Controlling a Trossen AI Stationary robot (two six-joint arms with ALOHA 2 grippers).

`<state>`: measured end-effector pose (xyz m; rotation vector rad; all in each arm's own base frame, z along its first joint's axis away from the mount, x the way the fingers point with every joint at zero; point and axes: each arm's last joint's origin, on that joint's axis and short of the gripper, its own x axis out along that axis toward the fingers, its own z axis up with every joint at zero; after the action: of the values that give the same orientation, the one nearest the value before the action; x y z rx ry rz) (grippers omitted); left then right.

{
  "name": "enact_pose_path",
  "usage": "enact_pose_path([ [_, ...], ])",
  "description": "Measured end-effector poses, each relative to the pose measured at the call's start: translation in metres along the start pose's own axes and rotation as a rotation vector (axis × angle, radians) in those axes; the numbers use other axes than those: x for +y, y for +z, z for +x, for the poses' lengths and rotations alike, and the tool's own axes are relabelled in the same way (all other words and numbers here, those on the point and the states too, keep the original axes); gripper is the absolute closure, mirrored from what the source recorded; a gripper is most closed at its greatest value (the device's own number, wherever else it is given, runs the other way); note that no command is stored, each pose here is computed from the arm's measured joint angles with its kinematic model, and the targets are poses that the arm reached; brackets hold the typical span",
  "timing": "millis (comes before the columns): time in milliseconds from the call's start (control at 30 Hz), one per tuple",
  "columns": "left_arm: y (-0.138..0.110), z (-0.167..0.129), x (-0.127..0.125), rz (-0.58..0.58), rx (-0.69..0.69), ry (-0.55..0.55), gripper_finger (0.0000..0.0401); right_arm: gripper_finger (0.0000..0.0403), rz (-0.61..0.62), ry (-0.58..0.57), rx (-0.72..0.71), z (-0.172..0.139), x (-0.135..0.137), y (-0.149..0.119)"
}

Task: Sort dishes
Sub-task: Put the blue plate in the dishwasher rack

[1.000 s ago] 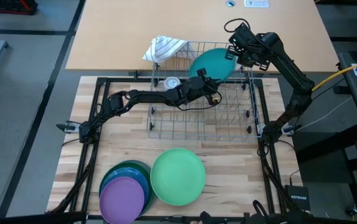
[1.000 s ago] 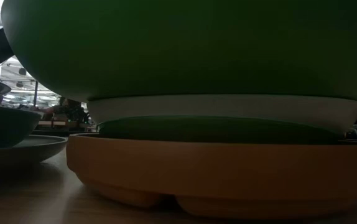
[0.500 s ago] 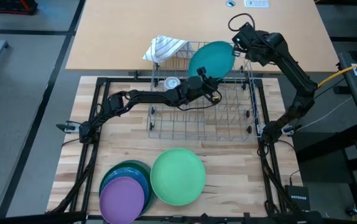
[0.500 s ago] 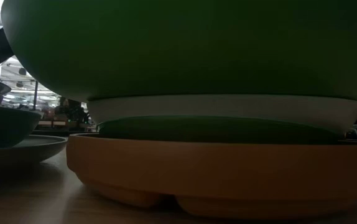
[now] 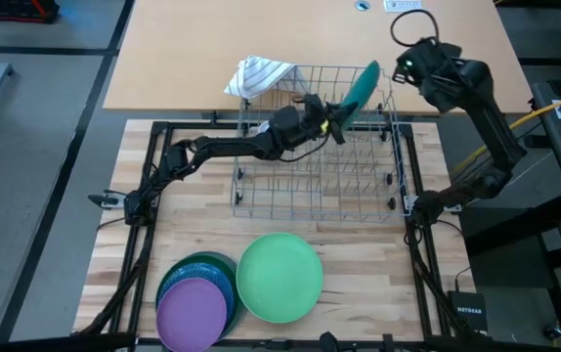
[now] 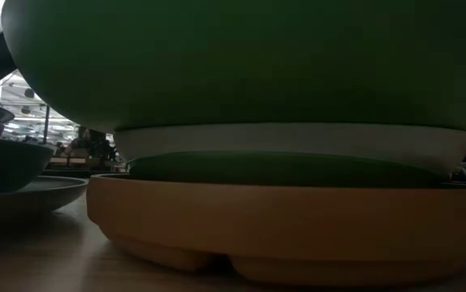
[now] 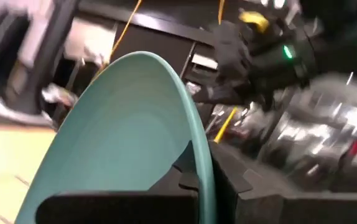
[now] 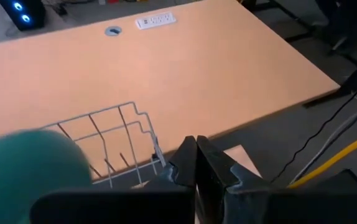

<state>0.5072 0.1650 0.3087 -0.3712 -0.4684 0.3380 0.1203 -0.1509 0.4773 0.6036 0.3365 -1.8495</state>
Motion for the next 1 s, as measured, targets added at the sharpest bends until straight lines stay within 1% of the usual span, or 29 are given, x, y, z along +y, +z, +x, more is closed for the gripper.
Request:
enact_pose_path([
  [167, 0.001, 0.001, 0.008, -0.256, -0.002, 0.014, 0.0399, 0.0398, 0.039, 0.05, 0.005, -0.012, -0.017, 0.003],
  [267, 0.005, 0.001, 0.012, -0.365, -0.035, 0.029, 0.0399, 0.0398, 0.054, 0.076, 0.014, -0.017, -0.024, 0.003],
  [333, 0.007, 0.002, 0.017, -0.438, -0.059, 0.063, 0.0399, 0.0398, 0.058, 0.093, 0.023, -0.019, -0.027, 0.003],
  [433, 0.011, 0.002, 0.026, -0.533, -0.103, 0.114, 0.0399, 0.0398, 0.029, 0.11, 0.034, -0.021, -0.028, 0.003],
  [533, 0.015, 0.002, 0.035, -0.595, -0.151, 0.156, 0.0399, 0.0398, -0.009, 0.119, 0.042, -0.02, -0.026, 0.003],
  [667, 0.02, 0.002, 0.047, -0.635, -0.207, 0.217, 0.04, 0.0398, -0.04, 0.149, 0.031, -0.018, -0.02, 0.005],
  [867, 0.025, 0.002, 0.057, -0.681, -0.254, 0.245, 0.04, 0.0398, -0.049, 0.233, -0.03, -0.018, -0.009, 0.013],
  [1000, 0.026, 0.002, 0.058, -0.696, -0.293, 0.278, 0.04, 0.0398, -0.027, 0.302, -0.03, -0.017, 0.0, 0.016],
])
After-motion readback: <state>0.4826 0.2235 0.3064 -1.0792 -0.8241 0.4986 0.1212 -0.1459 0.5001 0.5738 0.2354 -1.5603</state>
